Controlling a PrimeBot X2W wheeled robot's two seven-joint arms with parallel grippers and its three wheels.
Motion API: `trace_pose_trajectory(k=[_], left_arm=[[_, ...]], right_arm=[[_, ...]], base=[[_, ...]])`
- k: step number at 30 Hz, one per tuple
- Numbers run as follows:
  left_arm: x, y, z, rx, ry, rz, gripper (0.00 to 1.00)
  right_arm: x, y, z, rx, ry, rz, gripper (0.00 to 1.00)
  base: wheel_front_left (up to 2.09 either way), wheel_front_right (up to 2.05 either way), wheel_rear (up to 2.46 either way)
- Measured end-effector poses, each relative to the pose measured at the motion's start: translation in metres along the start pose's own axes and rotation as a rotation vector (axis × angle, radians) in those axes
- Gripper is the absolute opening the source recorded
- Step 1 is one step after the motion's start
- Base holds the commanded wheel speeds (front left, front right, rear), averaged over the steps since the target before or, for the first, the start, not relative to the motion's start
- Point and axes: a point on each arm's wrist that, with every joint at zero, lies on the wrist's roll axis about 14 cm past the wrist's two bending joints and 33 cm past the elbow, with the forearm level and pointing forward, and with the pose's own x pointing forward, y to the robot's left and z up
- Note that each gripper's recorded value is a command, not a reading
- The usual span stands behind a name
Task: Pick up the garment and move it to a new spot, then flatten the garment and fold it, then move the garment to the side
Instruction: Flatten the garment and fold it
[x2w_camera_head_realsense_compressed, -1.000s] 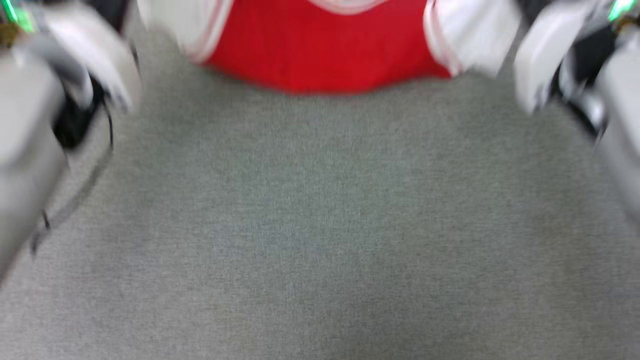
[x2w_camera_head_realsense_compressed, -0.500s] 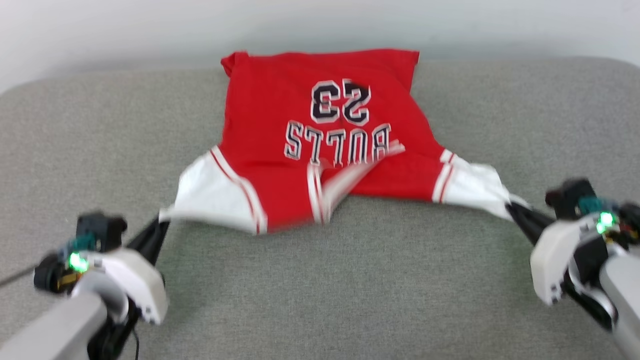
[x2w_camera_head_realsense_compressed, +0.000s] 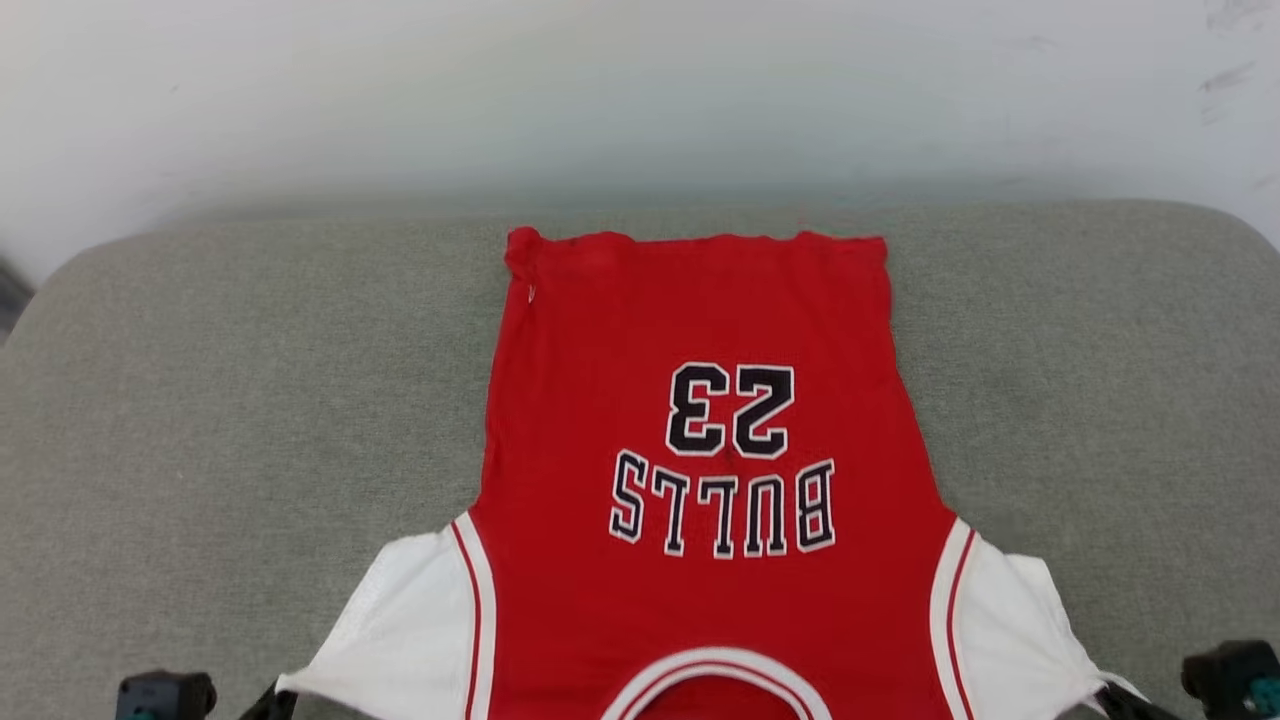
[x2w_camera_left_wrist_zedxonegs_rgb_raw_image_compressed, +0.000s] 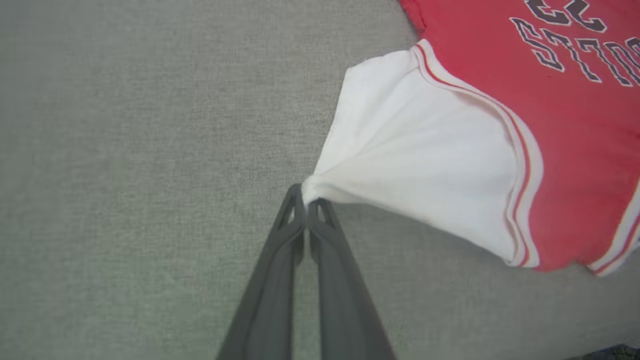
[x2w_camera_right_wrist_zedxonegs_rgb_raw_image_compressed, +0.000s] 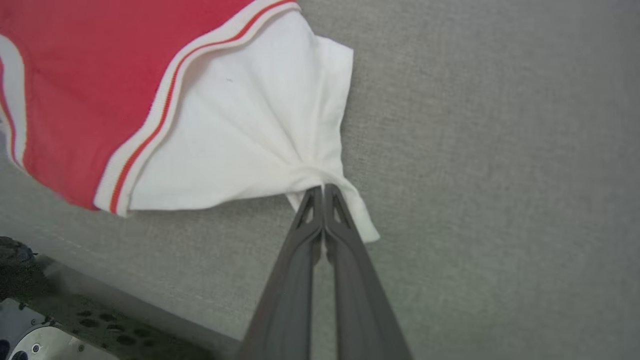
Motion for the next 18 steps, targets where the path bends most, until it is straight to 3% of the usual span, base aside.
trace_pose_trajectory(k=[7, 9, 10, 11, 18], left_arm=[[-0.020, 0.005, -0.024, -0.020, 0.055, 0.031, 0.00], [-0.019, 0.001, -0.022, -0.020, 0.045, 0.021, 0.00], [-0.018, -0.001, -0.021, -0.020, 0.043, 0.015, 0.00], [-0.018, -0.003, -0.020, -0.016, 0.039, 0.009, 0.00], [-0.004, -0.012, 0.001, 0.002, -0.017, -0.013, 0.00]], right_arm=[[-0.025, 0.010, -0.028, 0.056, 0.094, -0.016, 0.01], [-0.025, 0.014, -0.022, 0.055, 0.092, -0.009, 0.38], [-0.024, 0.014, -0.017, 0.053, 0.082, -0.009, 0.93], [-0.024, 0.012, -0.010, 0.049, 0.068, -0.017, 1.00], [-0.018, -0.034, 0.092, -0.041, -0.174, -0.119, 1.00]], base=[[0.00, 0.00, 0.00], [0.00, 0.00, 0.00], [0.00, 0.00, 0.00], [0.00, 0.00, 0.00], [0.00, 0.00, 0.00]])
